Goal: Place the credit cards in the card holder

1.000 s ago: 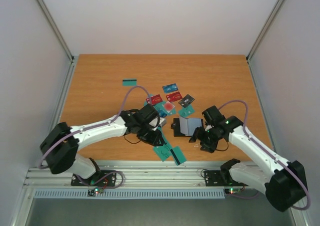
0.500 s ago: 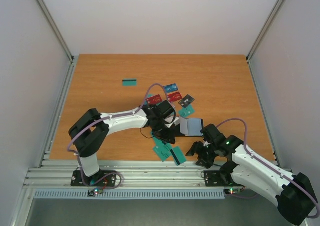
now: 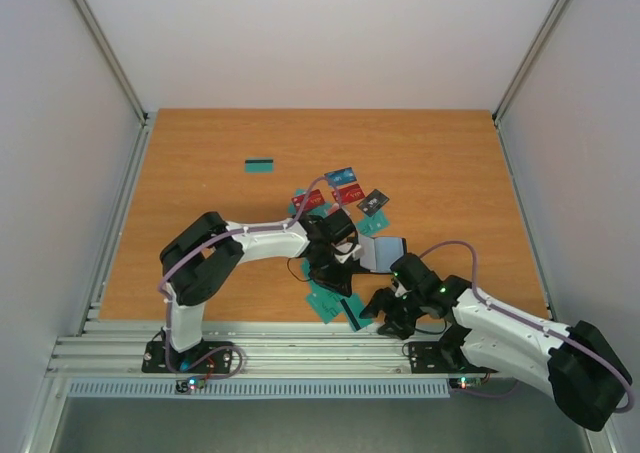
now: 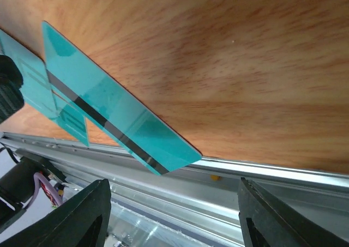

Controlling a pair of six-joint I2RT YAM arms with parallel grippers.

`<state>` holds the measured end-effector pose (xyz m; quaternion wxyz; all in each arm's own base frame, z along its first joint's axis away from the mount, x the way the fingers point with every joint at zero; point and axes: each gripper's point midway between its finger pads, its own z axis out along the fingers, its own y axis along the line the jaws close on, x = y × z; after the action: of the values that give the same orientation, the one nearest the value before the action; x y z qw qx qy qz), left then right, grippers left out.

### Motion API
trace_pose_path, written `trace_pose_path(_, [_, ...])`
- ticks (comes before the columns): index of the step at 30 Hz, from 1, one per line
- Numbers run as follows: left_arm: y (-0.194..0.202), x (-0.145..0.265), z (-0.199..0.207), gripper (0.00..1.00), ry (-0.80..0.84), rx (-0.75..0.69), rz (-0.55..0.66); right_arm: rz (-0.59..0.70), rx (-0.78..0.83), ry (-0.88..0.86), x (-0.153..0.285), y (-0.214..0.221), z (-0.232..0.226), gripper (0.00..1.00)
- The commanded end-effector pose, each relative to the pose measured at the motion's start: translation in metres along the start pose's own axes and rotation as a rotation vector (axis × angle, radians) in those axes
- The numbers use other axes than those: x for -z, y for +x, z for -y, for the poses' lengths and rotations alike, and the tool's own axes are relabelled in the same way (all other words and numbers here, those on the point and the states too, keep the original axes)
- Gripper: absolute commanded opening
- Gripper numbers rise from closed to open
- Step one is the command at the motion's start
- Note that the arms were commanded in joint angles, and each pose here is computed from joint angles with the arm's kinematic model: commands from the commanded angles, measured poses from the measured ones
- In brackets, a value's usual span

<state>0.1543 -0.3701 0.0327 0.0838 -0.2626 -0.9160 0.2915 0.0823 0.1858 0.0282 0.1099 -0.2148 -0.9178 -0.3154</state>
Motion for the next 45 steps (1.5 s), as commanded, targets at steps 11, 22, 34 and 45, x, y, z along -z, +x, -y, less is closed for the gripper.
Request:
trace_pose_path(11, [0.015,-0.026,-0.01,0.14,0.003,0.01,-0.065,-0.041,0.042,-0.047,-0.026,0.002,-0.011,0.59])
trace_pose_path(22, [0.028,-0.037,-0.021,0.14,0.005,0.022,-0.095,-0.016,0.027,-0.071,-0.034,-0.006,-0.011,0.51])
trace_pose_path(34, [0.033,-0.039,-0.021,0.14,0.028,0.01,-0.106,0.019,0.055,-0.101,-0.024,-0.009,-0.029,0.33])
trace_pose_path(45, [0.033,-0.031,-0.005,0.14,0.097,0.014,-0.09,0.054,0.1,-0.106,-0.009,-0.009,-0.047,0.26])
